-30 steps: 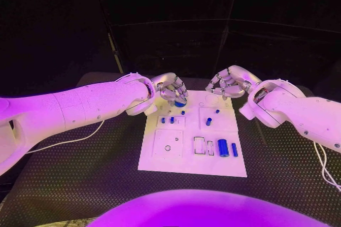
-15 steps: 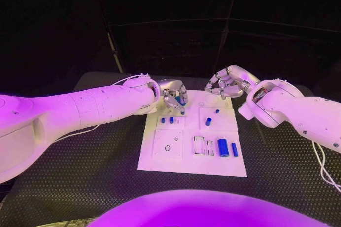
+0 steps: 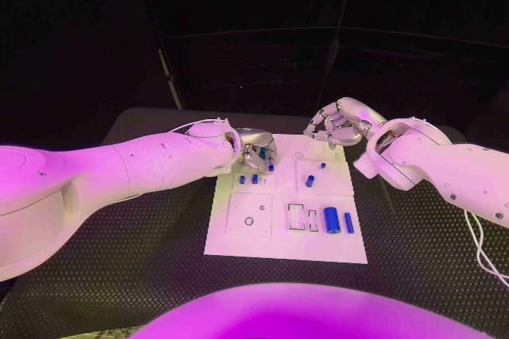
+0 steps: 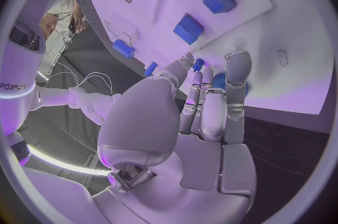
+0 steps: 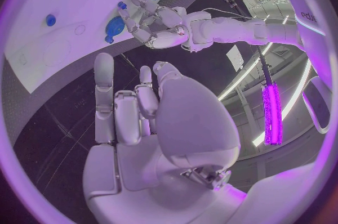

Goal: Assemble the parts on the task board

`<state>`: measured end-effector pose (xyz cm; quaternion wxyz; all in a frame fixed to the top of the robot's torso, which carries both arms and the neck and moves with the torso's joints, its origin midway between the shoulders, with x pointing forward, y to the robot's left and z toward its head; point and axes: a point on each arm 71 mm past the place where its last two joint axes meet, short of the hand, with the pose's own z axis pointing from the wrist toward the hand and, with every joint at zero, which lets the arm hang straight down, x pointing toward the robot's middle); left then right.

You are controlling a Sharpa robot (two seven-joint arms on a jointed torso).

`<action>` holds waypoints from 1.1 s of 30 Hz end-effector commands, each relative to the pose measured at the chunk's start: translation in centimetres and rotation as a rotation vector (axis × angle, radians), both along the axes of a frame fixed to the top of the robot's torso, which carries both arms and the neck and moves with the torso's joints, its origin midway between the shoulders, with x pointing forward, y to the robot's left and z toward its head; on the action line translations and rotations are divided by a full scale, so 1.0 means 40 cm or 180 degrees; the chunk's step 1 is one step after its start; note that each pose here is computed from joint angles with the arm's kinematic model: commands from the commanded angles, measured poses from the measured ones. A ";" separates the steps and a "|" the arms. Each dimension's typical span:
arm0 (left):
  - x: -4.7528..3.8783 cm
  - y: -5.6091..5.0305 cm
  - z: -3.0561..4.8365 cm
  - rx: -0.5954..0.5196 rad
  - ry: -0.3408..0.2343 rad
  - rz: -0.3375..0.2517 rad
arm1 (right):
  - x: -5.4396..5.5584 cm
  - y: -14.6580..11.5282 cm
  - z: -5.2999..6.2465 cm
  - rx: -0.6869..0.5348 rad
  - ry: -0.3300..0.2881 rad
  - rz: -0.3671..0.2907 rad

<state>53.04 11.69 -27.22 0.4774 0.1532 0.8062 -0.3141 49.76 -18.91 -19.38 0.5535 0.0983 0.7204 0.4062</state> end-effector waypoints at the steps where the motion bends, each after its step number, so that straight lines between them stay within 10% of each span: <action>1: 0.002 -0.005 -0.002 0.0092 -0.0036 -0.0046 | 0.000 0.003 0.005 0.0026 -0.0032 -0.0007; 33: 0.014 -0.018 -0.015 0.0304 0.0071 0.0084 | 0.001 0.009 0.005 0.0030 -0.0028 0.0006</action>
